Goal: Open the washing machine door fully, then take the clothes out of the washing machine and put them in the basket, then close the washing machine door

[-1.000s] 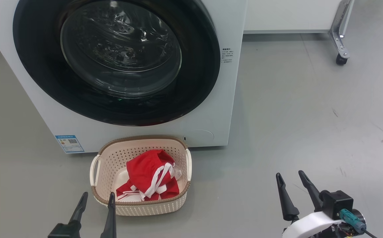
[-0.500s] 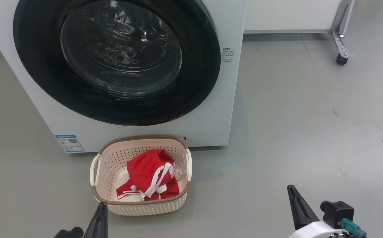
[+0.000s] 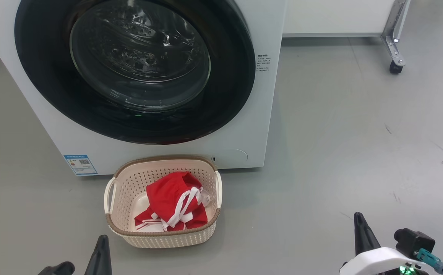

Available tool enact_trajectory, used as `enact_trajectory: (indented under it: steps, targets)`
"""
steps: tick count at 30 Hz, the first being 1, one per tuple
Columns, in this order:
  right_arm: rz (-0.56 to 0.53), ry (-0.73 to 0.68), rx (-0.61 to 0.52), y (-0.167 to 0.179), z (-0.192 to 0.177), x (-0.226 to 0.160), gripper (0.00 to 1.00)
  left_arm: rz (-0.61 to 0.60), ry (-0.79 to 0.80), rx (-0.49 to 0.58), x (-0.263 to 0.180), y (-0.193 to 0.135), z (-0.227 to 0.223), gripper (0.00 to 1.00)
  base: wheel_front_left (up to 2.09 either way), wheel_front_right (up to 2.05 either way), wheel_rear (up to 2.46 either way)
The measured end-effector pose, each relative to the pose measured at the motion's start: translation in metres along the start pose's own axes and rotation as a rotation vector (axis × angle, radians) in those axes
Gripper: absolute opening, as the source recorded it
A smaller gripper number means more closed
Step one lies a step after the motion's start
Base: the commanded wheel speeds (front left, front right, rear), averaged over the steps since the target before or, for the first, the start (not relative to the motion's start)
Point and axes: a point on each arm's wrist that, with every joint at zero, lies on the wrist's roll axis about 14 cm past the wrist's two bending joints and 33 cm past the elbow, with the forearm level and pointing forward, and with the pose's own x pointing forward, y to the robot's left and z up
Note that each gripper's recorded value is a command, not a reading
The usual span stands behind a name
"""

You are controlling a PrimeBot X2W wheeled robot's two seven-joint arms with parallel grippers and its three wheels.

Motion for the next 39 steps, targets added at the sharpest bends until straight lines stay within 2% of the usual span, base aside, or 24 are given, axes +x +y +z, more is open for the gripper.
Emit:
enact_trajectory:
  steps: [39]
  targets:
    - [-0.067,-0.031,0.511,-0.025,0.028,0.016,0.00,0.034,0.031,-0.508,0.022,0.019,0.012,0.00,0.00,0.00,0.00]
